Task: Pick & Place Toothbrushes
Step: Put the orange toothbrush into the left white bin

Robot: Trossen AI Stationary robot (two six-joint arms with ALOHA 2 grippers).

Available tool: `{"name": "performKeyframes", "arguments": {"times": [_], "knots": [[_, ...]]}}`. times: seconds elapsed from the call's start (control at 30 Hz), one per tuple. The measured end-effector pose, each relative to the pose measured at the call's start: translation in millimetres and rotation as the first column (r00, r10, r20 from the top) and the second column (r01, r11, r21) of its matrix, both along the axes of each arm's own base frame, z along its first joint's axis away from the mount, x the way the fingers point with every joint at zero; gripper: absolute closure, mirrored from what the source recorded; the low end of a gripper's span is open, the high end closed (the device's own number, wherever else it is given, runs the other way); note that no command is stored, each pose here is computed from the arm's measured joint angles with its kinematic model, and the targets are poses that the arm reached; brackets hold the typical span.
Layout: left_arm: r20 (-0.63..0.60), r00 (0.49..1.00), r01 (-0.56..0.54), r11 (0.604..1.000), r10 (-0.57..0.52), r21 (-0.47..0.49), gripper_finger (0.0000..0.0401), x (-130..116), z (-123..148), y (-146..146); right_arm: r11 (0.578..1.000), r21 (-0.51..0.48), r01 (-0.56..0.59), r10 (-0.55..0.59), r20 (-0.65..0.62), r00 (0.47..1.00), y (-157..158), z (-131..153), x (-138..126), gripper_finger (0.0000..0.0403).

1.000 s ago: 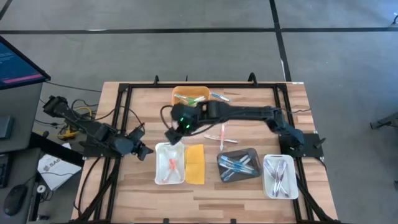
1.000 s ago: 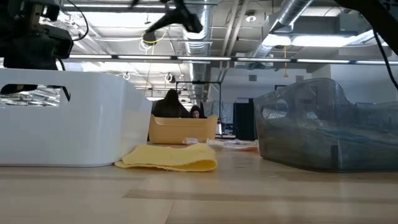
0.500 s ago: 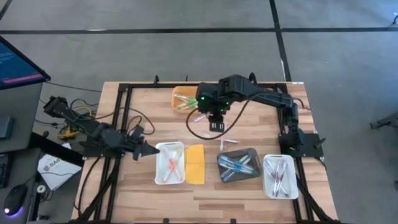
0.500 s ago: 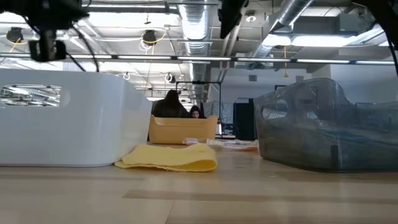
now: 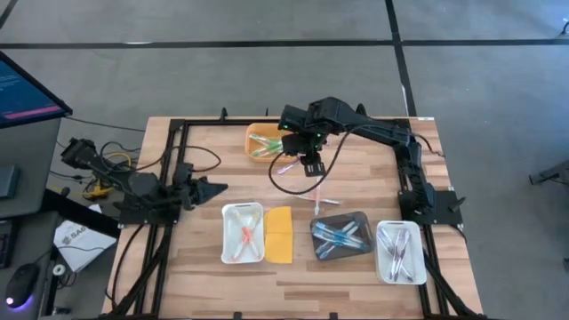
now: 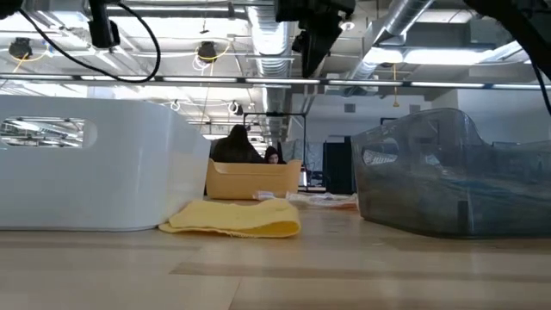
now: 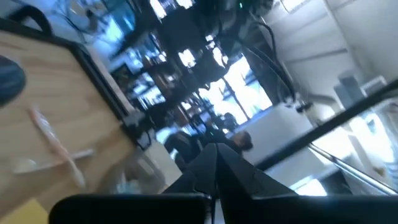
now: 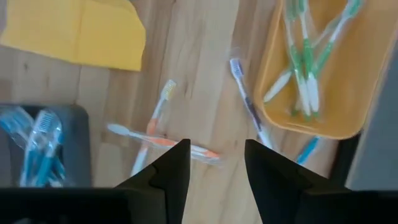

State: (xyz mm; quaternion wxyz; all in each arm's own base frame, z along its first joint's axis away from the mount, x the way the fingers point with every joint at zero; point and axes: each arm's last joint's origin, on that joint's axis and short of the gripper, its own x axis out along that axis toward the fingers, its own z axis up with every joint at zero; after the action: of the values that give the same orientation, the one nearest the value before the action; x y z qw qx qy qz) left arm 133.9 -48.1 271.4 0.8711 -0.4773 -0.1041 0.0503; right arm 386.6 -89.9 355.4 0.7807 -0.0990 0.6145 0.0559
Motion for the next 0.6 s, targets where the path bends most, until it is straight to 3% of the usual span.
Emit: {"name": "performKeyframes", "arguments": {"times": [0.13,0.3,0.43,0.53,0.6], "knots": [[-0.004,0.999,-0.050,0.999,0.050,0.001,0.0400,2,0,5,0.993,0.073,0.096,-0.088,-0.100,0.991,-24,-26,-8,0.0261],[-0.024,0.996,-0.090,0.996,0.090,0.008,0.0399,8,-4,8,0.969,0.104,0.222,-0.201,-0.180,0.963,-49,-41,-52,0.0260],[-0.052,0.993,-0.107,0.994,0.108,0.023,0.0399,13,-8,8,0.948,0.124,0.294,-0.249,-0.290,0.924,-51,-79,-73,0.0256],[-0.061,0.992,-0.111,0.993,0.113,0.028,0.0399,16,-9,8,0.938,0.134,0.318,-0.247,-0.384,0.890,-43,-100,-87,0.0252],[-0.070,0.991,-0.112,0.993,0.114,0.033,0.0399,17,-11,8,0.953,0.152,0.264,-0.176,-0.434,0.883,-36,-115,-90,0.0249]]}}
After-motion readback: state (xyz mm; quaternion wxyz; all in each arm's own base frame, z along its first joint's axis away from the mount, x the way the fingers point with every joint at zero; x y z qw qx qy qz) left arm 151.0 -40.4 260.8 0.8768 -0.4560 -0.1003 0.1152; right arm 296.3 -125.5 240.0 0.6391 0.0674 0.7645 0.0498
